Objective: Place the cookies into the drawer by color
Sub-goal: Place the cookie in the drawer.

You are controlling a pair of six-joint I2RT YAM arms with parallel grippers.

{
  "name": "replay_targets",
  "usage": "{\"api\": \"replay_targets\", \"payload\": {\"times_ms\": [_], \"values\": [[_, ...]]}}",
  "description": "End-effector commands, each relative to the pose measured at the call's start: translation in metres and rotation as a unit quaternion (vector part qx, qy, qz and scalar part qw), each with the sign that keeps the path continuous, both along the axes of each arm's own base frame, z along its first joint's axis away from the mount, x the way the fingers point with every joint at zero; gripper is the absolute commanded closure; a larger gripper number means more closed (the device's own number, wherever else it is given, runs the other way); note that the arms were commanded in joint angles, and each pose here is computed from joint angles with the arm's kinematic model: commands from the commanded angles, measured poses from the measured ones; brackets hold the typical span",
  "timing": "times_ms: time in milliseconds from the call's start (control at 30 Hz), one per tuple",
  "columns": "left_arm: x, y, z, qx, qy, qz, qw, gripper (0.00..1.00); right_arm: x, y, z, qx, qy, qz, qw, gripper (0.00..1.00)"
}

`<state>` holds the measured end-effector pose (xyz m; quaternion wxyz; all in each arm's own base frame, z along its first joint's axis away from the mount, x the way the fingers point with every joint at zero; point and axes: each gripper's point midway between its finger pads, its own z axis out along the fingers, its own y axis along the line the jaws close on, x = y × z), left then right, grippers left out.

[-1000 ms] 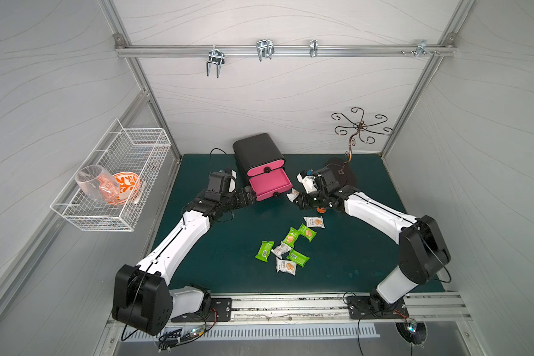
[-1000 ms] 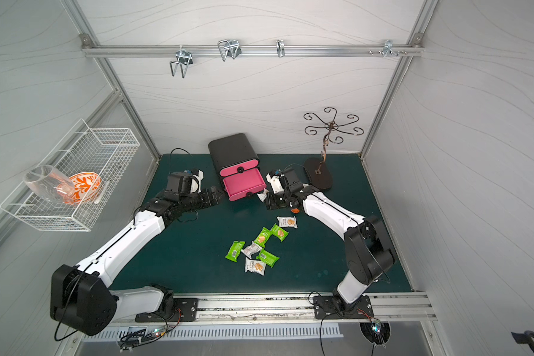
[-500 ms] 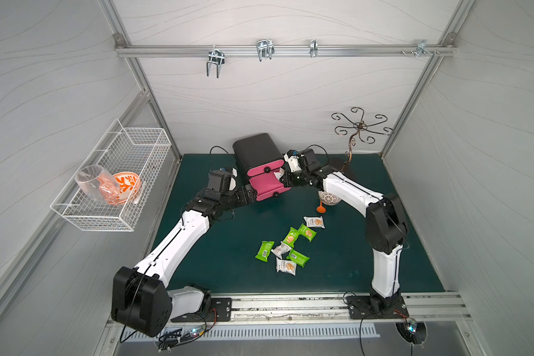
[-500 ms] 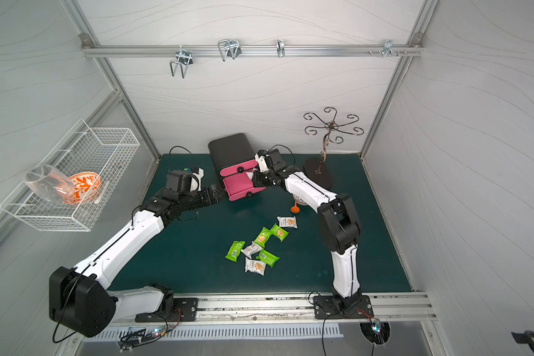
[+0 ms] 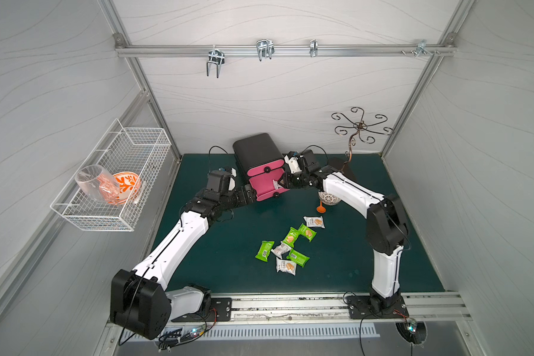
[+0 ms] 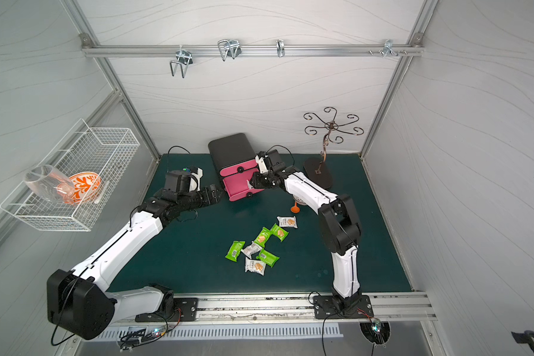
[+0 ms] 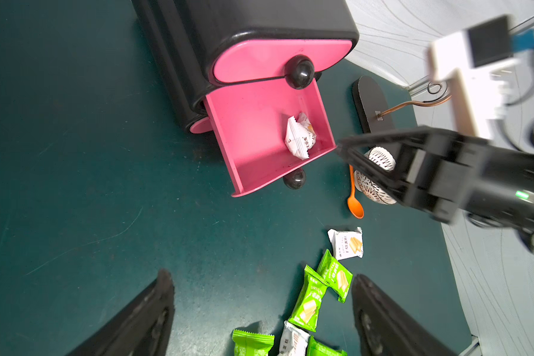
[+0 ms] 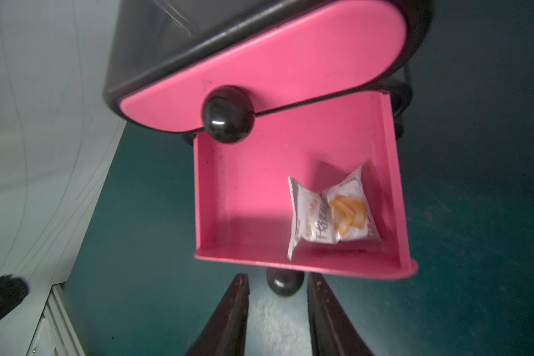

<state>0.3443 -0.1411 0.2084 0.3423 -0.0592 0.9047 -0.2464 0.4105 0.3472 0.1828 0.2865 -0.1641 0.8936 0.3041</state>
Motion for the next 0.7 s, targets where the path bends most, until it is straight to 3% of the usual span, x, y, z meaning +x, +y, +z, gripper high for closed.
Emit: {"api": "replay_targets", "payload": {"times_ms": [0, 167, 367, 567, 667], "values": [[0.008, -0.006, 0.023, -0.003, -0.036, -0.012, 0.999, 0.09, -0.022, -0.024, 0.062, 0.020, -0.057, -0.017, 0.998, 0.63], [0.011, -0.013, 0.021, -0.005, -0.033, -0.019, 0.999, 0.09, -0.057, -0.096, 0.059, -0.008, -0.062, -0.106, 0.992, 0.63], [0.016, -0.020, 0.019, -0.008, -0.030, -0.026, 0.999, 0.09, -0.099, -0.177, 0.003, -0.023, 0.015, -0.209, 0.978, 0.60], [0.018, -0.027, 0.017, -0.007, -0.027, -0.036, 0.999, 0.09, -0.121, -0.195, -0.043, -0.060, 0.090, -0.193, 0.975, 0.51], [0.017, -0.028, 0.016, -0.006, -0.025, -0.038, 0.999, 0.09, -0.123, -0.197, -0.062, -0.103, 0.110, -0.202, 0.968, 0.40]]}}
